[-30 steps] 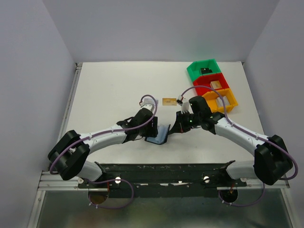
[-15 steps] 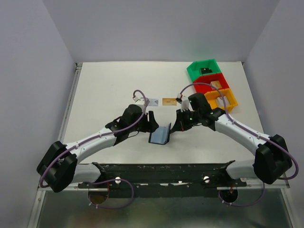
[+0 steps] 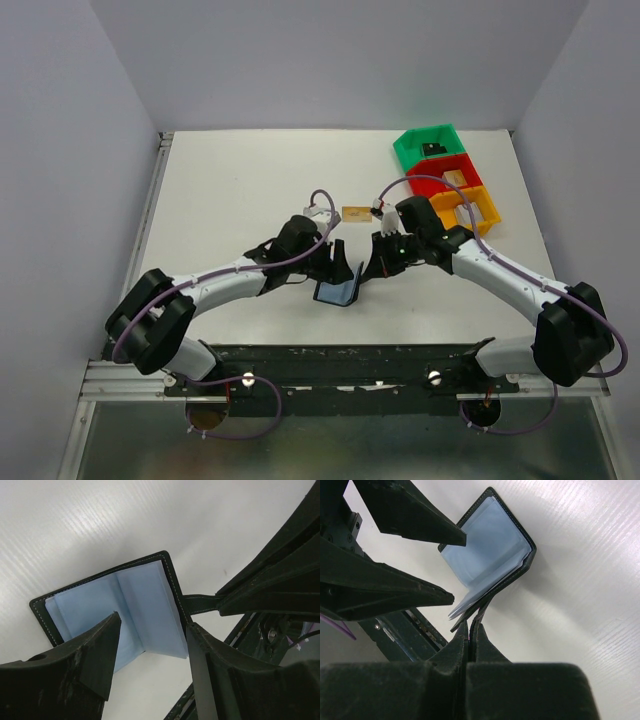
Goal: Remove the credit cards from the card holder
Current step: Remove the credit card from the card holder.
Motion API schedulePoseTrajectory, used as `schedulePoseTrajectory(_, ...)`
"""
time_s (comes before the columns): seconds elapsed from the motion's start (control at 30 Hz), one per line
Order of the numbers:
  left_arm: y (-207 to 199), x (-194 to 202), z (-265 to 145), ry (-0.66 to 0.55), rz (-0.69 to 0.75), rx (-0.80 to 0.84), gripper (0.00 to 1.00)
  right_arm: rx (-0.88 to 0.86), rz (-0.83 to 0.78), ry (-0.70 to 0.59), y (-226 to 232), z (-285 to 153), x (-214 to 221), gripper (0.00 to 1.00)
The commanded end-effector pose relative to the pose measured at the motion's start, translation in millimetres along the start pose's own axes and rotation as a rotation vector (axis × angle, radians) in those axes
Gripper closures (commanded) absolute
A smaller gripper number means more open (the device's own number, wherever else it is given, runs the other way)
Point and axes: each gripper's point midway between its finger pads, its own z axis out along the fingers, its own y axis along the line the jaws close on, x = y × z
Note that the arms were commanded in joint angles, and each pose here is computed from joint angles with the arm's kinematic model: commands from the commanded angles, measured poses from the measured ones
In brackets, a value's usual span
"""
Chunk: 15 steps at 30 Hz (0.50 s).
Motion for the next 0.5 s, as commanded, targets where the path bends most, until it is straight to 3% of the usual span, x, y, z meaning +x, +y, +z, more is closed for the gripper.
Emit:
schedulePoseTrajectory(0.0,-17.9,-7.3,6.1,0.009,0.052,0.060,0.33,0.004,-0.017,-0.009,0.2,-1.5,-8.4,1.00)
schedulePoseTrajectory(0.47,-7.8,11.9,17.1,0.059,0.045,-0.001,0.35,-0.005,-0.022,-0.014,1.7,-1.9,-8.3,1.00)
